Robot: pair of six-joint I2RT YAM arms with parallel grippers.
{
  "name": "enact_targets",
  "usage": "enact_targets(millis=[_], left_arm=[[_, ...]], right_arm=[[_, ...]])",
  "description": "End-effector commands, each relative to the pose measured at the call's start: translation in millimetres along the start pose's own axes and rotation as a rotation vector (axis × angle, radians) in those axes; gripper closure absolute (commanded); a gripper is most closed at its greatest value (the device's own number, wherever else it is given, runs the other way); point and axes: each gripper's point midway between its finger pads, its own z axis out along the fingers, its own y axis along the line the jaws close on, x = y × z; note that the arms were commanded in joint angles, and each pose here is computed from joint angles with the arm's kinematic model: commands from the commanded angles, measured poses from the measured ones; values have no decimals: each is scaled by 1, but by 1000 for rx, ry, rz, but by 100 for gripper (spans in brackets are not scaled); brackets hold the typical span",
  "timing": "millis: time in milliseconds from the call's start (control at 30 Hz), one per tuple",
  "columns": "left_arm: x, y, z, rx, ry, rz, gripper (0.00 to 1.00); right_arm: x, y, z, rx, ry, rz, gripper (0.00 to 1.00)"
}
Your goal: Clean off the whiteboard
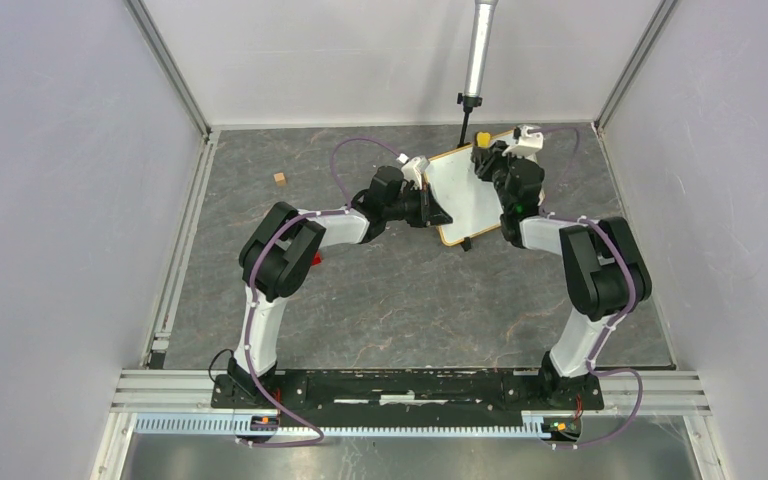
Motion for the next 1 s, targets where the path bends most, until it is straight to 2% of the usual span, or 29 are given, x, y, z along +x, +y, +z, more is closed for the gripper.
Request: enact_targets(millis=[0,400,567,700,800,967], left_arm=[[47,18,3,-51,138,-50,98],[45,21,3,-70,124,-45,98],[43,24,1,-88,115,-35,98],[42,24,0,-92,109,-30,98],[42,26,0,-99,105,-29,98],[44,31,0,-119,99,-33,98]], right_arm=[[40,52,-15,-155,135,-10,75],[91,38,-71,-123,305,-27,75],[112,9,-103,-23,371,-40,75],[132,-31,-127,108,420,21,75],[128,-53,-139,155,371,103,74],[97,-62,-134,180,326,1,75]])
